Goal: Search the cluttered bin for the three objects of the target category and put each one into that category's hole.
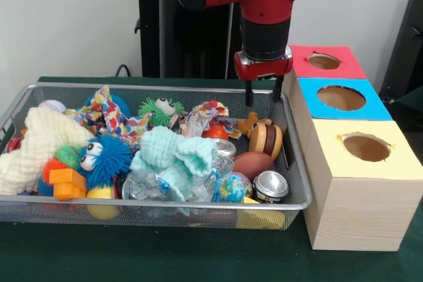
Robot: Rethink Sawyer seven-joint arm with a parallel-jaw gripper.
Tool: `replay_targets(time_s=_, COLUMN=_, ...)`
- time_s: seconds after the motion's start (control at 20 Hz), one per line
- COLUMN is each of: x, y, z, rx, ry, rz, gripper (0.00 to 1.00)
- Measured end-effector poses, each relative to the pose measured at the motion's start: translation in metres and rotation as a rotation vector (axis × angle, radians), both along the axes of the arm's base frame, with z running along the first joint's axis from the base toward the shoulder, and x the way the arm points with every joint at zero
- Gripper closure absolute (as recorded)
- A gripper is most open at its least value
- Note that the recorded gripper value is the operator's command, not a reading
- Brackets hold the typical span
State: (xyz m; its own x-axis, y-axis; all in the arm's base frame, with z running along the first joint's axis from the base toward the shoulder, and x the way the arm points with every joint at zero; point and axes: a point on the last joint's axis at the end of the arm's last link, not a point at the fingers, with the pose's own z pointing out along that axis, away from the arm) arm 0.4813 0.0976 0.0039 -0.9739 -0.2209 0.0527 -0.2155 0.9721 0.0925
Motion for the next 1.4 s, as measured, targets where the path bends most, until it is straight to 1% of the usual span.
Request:
replay_targets(time_s=0.3, x=-0.005, y=0.003, z=-0.003, rx=-0.028, ry=-0.043, rz=0.028, gripper=0.0)
replay_targets(time_s=0.65, x=-0.009, y=0.004, z=-0.007, rx=-0.052, ry=-0.093, rz=0.044, gripper=0.0)
replay_targets(time_s=0.9, x=-0.015, y=0.005, z=-0.011, rx=-0.07, ry=-0.108, rz=0.056, gripper=0.0)
replay_targets(time_s=1.05, x=-0.017, y=0.005, z=-0.013, rx=-0.076, ry=-0.108, rz=0.061, gripper=0.0)
replay_targets(time_s=1.4, x=-0.017, y=0.003, z=-0.022, rx=-0.089, ry=-0.107, rz=0.064, gripper=0.0)
